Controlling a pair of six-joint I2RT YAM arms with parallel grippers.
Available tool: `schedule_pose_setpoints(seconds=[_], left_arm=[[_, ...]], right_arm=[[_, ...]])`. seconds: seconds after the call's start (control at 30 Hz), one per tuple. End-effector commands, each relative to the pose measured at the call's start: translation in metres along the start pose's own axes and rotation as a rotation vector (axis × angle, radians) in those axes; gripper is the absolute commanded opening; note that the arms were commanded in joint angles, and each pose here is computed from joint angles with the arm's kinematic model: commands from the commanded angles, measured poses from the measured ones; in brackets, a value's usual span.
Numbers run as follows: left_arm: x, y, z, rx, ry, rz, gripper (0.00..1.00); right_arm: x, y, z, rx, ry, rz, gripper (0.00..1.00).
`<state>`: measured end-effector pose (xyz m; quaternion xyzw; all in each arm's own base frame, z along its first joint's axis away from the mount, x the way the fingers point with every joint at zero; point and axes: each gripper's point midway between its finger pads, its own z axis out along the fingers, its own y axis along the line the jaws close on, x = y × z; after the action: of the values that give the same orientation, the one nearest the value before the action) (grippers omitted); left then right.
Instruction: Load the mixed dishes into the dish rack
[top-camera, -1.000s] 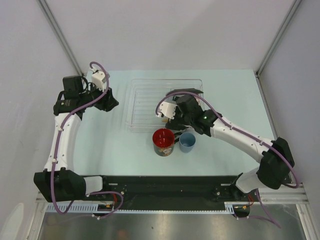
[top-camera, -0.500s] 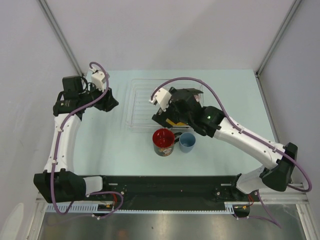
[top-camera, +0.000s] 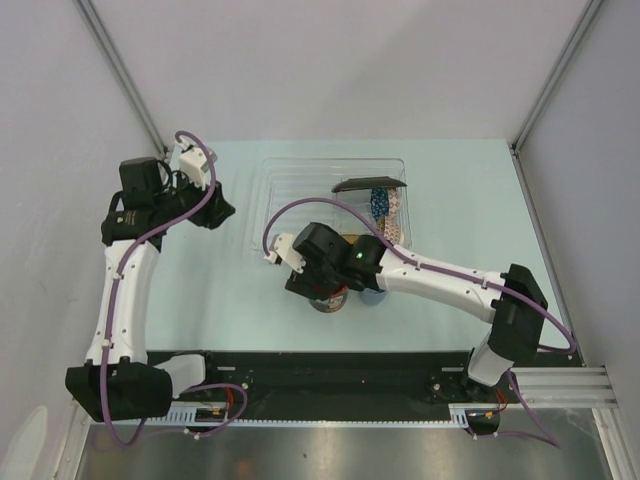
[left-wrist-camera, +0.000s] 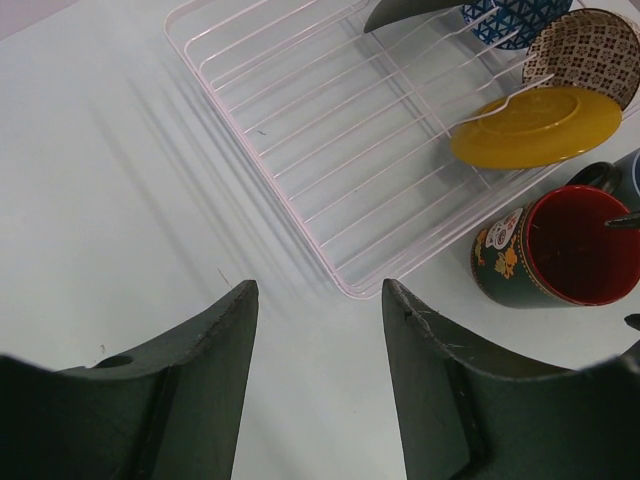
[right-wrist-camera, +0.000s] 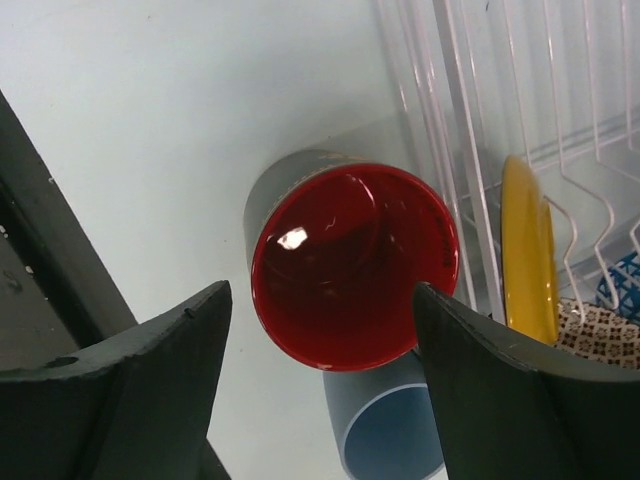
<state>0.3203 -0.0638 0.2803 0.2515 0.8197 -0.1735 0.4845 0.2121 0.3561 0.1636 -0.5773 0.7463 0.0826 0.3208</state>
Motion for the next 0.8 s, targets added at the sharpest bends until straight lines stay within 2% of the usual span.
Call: schedule_pose_setpoints(seconds=[0.0,0.07,0.2,0.4,0.6,0.63,0.77], left_arm=[[-0.001,-0.001,-0.008,-0.015,-0.011,0.029,0.58],[0.0,-0.001,-0.007,-0.013,-0.01,0.03,0.58],[0.0,-0.001,-0.009,-0.021,-0.013,0.034,0.58],[0.002,-0.001,-0.011,-0.03,-0.011,0.044,0.58],[0.004,-0.001,-0.009,-0.028,-0.009,0.043,0.58],[0.004,-0.001,-0.009,-0.028,-0.01,0.04,0.58],[0.001,-0.001,-0.011,-0.032,-0.016,0.046,0.58]], right_arm=[[-0.002,0.008,-0.003,-0.02,-0.002,0.028,0.76],[0.003,0.01,0.001,-0.026,0.014,0.035,0.75],[0.01,0.018,0.007,-0.057,0.035,0.049,0.65],[0.03,0.034,0.014,-0.105,0.101,0.066,0.62],[0.038,0.038,0.017,-0.114,0.111,0.078,0.6],[0.041,0.04,0.02,-0.119,0.123,0.077,0.58],[0.042,0.049,0.03,-0.142,0.134,0.071,0.28]])
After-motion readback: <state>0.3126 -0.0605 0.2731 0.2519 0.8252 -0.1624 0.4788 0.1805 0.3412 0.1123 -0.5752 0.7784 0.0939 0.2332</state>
